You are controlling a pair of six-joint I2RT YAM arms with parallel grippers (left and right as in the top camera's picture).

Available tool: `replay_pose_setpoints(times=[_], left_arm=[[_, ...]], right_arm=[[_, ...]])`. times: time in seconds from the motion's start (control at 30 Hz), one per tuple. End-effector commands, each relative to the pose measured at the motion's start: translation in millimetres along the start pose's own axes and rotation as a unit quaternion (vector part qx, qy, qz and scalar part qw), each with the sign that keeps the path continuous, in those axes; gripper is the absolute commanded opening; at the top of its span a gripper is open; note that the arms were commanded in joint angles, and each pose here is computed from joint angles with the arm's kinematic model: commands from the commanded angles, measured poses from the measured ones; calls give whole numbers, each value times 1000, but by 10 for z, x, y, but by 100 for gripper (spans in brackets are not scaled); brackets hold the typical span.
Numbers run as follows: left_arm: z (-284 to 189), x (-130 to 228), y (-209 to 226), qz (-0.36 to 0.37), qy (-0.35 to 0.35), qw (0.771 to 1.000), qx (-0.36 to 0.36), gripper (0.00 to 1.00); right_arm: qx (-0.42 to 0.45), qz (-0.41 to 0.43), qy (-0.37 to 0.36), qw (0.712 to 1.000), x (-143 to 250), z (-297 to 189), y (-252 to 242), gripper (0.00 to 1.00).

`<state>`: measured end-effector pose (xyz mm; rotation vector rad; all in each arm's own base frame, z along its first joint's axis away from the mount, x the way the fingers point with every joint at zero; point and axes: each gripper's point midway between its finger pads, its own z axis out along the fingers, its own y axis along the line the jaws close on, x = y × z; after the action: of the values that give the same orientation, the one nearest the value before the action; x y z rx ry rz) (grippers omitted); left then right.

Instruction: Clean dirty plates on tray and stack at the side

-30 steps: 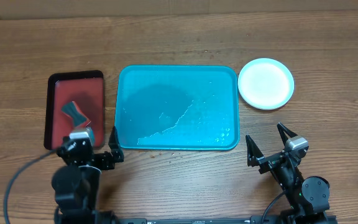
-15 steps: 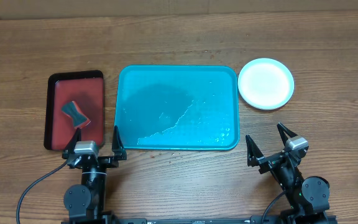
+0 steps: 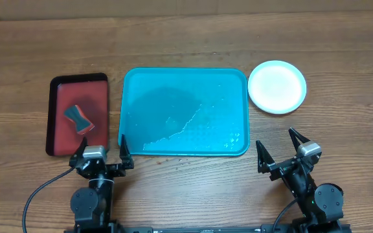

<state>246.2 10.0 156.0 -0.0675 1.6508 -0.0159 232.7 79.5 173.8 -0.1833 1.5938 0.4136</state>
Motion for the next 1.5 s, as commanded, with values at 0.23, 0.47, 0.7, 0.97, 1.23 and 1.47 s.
replay_pose_setpoints(times=[0.23, 0.47, 0.7, 0.97, 1.23, 1.47], left_arm=[[-4, 3, -81, 30, -3, 999, 14, 100], [-4, 3, -81, 30, -3, 999, 14, 100], [-4, 5, -81, 30, -2, 999, 14, 100], [-4, 5, -81, 30, -2, 999, 14, 100], [-4, 5, -81, 30, -2, 999, 14, 100], [-4, 5, -81, 30, -2, 999, 14, 100]], right_arm=[[4, 0, -4, 1000, 11, 0, -15, 100], [4, -1, -4, 1000, 11, 0, -15, 100], [4, -1, -4, 1000, 11, 0, -15, 100], [4, -1, -4, 1000, 11, 0, -15, 100], [4, -1, -4, 1000, 11, 0, -15, 100], [14, -1, -5, 1000, 6, -2, -56, 100]])
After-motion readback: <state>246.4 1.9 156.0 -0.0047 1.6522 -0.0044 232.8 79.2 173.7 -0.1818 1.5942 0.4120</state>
